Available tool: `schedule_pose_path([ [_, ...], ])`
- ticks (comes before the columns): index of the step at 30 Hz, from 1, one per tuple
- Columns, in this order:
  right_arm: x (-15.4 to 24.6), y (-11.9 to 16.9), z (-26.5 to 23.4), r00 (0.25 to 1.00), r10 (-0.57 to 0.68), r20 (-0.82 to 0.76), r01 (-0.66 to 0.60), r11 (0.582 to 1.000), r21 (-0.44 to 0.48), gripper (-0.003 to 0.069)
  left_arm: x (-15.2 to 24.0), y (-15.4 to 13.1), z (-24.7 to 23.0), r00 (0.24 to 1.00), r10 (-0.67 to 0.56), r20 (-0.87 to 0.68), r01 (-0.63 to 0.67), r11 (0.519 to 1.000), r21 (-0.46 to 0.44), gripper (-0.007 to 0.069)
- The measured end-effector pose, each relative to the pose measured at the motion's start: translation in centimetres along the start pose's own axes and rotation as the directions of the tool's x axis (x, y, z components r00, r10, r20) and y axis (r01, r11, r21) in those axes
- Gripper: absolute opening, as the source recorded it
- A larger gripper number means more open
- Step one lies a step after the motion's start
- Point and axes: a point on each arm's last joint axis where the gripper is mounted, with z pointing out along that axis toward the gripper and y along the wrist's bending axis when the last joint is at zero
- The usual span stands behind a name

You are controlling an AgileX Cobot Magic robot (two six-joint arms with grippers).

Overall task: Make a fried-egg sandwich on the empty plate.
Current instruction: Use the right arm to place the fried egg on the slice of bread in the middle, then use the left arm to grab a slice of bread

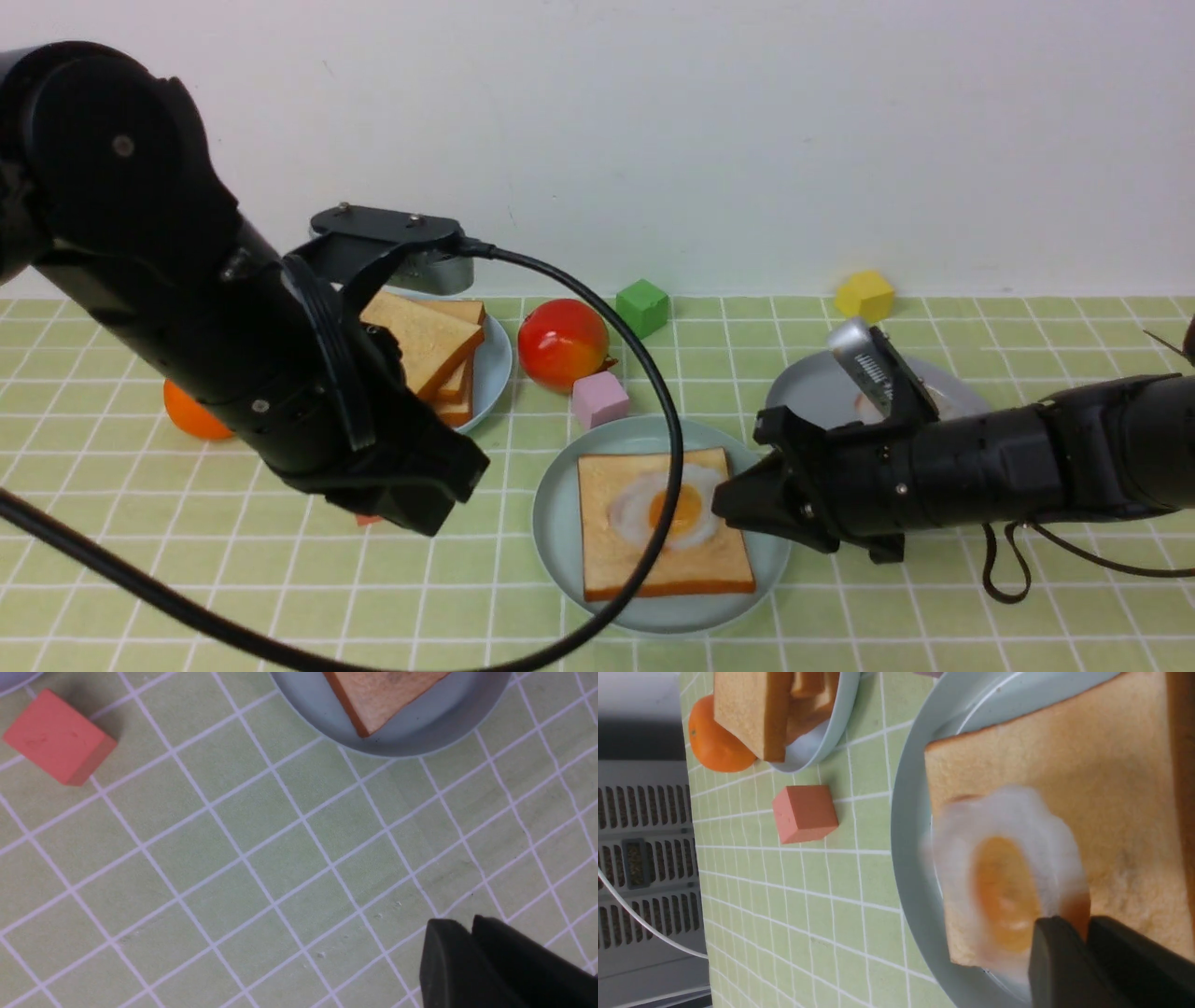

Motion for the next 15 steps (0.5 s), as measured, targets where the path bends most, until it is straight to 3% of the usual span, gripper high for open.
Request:
schedule_pose_path([
  [1,-0.1,-0.1,-0.1,1.000,0.001,0.002,-0.001,1.000,0.000,0.0229,0.0,0.0,0.0,1.000,0.001,0.001,-0.001,1.000,-0.001,0.0078],
  [2,-0.1,-0.1,-0.1,1.000,0.002,0.003,-0.002,1.000,0.001,0.0239,0.0,0.0,0.0,1.000,0.001,0.001,-0.001,1.000,-0.002,0.0078],
  [3,-0.4,-0.4,-0.3,1.000,-0.001,0.012,0.001,1.000,0.004,0.0313,0.0,0.1,0.0,1.000,0.002,0.006,-0.002,1.000,-0.007,0.0078],
  [4,-0.5,-0.4,-0.5,1.000,-0.001,0.018,0.001,1.000,0.005,0.0334,-0.1,0.1,0.0,1.000,0.002,0.007,-0.002,1.000,-0.007,0.0078],
  [6,-1.5,-0.9,-1.6,0.998,-0.009,0.059,0.008,1.000,0.007,0.0443,-0.2,0.1,0.0,1.000,0.005,0.021,-0.004,1.000,-0.013,0.0078],
  [8,-2.7,-0.5,-3.8,0.989,-0.065,0.134,0.065,0.998,0.000,0.0531,-0.4,0.2,0.0,0.999,0.009,0.041,-0.008,1.000,-0.023,0.0081],
  [10,-3.4,0.5,-5.9,0.971,-0.145,0.191,0.150,0.989,-0.012,0.0566,-0.6,0.4,0.0,0.998,0.012,0.064,-0.009,0.999,-0.041,0.0082],
  [11,-3.6,1.5,-7.6,0.946,-0.229,0.228,0.241,0.970,-0.023,0.0579,-0.9,0.7,0.0,0.996,-0.005,0.092,0.010,0.998,-0.054,0.0081],
  [12,-3.6,1.8,-7.8,0.943,-0.238,0.231,0.251,0.967,-0.029,0.0580,-0.9,0.7,0.0,0.995,-0.005,0.098,0.011,0.998,-0.057,0.0081],
  [15,-2.2,6.5,-12.3,0.819,-0.495,0.290,0.532,0.844,-0.062,0.0576,-2.1,3.0,0.1,0.967,-0.131,0.220,0.153,0.984,-0.087,0.0081],
])
